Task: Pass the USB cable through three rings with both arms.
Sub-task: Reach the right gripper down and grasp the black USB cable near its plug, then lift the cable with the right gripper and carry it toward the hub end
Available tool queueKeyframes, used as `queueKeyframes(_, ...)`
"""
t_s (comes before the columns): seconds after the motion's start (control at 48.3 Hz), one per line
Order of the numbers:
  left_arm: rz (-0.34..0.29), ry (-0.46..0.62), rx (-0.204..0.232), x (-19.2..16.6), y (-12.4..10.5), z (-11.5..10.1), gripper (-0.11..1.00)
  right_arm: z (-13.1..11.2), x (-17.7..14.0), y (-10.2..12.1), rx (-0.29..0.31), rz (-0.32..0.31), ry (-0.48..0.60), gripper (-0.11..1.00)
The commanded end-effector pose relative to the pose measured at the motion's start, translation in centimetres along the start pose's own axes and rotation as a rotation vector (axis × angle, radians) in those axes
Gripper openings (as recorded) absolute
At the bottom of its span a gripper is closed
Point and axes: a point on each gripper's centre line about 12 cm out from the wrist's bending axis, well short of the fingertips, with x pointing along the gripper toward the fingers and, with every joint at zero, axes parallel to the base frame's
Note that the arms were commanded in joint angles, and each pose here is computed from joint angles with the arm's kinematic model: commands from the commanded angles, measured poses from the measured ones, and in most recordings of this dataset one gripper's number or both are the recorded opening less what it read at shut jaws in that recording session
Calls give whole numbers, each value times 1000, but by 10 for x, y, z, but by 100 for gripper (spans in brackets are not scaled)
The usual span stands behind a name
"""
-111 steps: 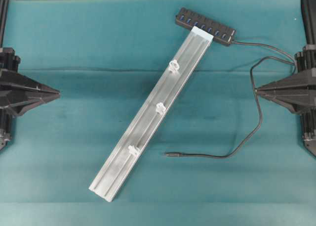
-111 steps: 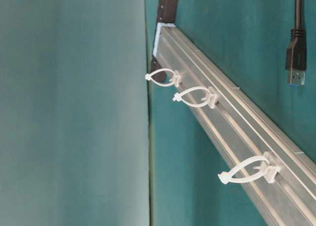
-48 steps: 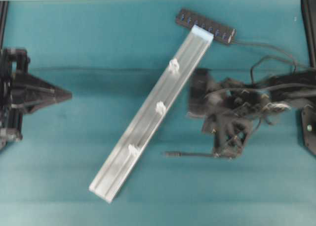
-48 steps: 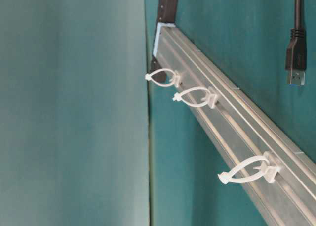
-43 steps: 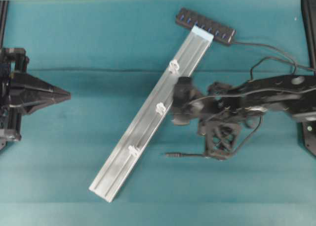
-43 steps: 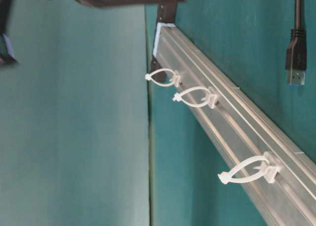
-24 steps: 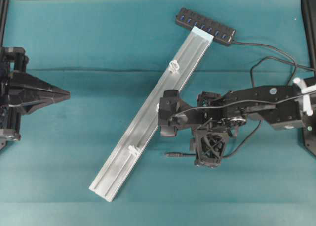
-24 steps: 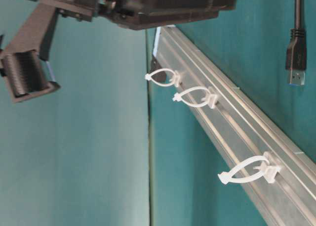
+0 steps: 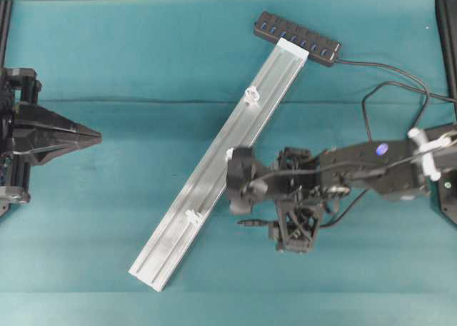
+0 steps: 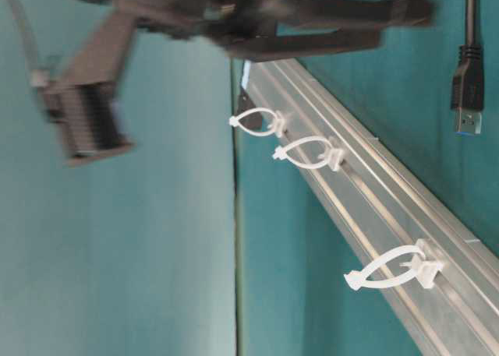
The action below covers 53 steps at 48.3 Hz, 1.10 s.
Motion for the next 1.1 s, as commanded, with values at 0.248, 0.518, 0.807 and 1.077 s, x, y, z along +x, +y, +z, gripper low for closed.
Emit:
queueKeyframes(0.248,1,3,3,1,0,3,-1,-6,20,9,-32,0,40,81)
queueKeyframes(0.518,1,5,3,1,0,3,-1,-8,32,8,-31,-5,62,81)
queueKeyframes(0.807,3,3,2,0,1,3,-1,-8,35,9,-34,-5,65,76)
queueKeyframes(1.077,5,5,1,0,1,2,-1,-11,39,13,-46,-5,85,45)
